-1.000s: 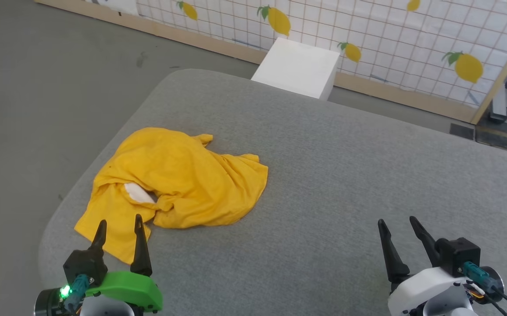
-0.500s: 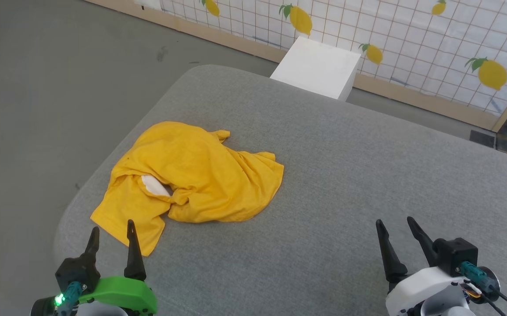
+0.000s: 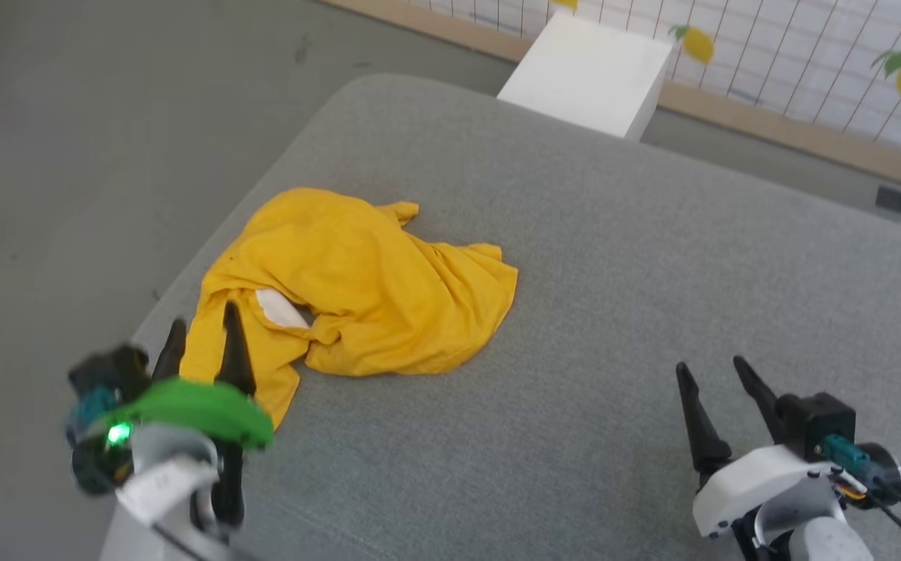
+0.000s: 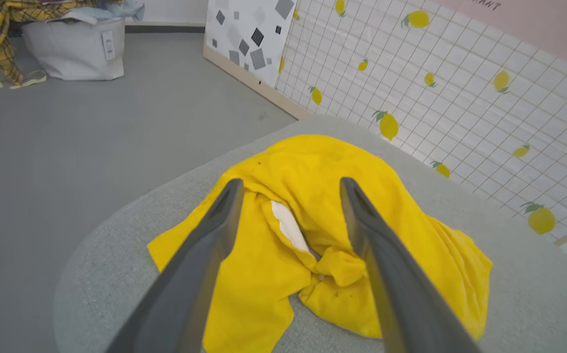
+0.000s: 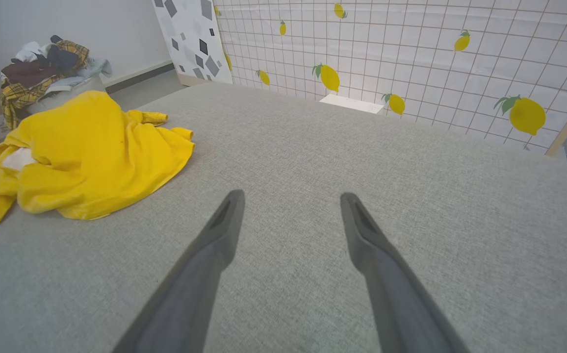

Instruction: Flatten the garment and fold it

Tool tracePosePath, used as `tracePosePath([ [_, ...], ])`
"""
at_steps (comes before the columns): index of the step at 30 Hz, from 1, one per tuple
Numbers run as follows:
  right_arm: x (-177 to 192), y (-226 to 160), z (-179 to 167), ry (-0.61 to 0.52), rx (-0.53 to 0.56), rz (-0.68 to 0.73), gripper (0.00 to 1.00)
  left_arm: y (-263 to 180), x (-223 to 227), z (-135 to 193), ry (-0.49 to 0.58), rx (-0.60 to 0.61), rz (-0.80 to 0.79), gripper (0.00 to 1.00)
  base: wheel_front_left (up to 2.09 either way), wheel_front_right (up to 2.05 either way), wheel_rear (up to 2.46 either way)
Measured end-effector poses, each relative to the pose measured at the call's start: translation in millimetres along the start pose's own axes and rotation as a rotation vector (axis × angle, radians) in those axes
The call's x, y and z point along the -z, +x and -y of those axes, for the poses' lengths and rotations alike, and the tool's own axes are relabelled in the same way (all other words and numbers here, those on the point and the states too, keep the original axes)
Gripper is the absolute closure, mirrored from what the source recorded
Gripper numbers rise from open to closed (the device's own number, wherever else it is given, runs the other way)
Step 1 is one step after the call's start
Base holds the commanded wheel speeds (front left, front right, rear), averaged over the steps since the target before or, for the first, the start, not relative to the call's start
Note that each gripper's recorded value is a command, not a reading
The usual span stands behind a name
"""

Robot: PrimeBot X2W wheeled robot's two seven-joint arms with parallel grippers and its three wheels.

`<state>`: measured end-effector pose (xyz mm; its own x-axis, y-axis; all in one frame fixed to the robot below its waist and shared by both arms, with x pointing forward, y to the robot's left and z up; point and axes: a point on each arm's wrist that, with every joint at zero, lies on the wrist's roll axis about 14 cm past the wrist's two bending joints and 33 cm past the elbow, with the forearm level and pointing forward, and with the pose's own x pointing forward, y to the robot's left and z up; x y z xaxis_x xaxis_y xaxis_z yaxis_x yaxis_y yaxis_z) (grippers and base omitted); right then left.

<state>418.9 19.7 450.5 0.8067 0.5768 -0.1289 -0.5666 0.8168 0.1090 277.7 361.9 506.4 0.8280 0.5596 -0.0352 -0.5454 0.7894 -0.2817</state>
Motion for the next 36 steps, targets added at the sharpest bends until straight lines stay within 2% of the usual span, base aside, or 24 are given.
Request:
tracePosePath([
  [7,5,10,18,-0.015,0.030,-0.029,0.00,56,24,9,-0.106,-0.031,-0.198,0.00,0.00,0.00,0.00],
  [12,14,6,47,-0.013,0.105,-0.053,0.00,84,60,18,-0.166,-0.073,-0.386,0.00,0.00,0.00,0.00],
  [20,35,-7,83,0.013,0.202,-0.101,0.00,90,135,39,-0.169,-0.112,-0.671,0.00,0.00,0.00,0.00],
  [26,54,-13,96,0.034,0.235,-0.146,0.00,90,164,39,-0.153,-0.148,-0.825,0.00,0.00,0.00,0.00],
  [27,57,-14,97,0.036,0.239,-0.154,0.00,91,166,39,-0.150,-0.154,-0.837,0.11,0.00,0.00,0.00],
  [28,59,-16,97,0.038,0.241,-0.161,0.00,92,166,39,-0.152,-0.157,-0.836,1.00,0.00,0.00,0.00],
  [31,60,-15,95,0.039,0.235,-0.164,0.00,97,160,38,-0.167,-0.157,-0.786,1.00,0.00,0.00,0.00],
  [36,53,-13,85,0.036,0.208,-0.149,0.00,107,134,49,-0.212,-0.092,-0.583,1.00,0.00,0.00,0.00],
])
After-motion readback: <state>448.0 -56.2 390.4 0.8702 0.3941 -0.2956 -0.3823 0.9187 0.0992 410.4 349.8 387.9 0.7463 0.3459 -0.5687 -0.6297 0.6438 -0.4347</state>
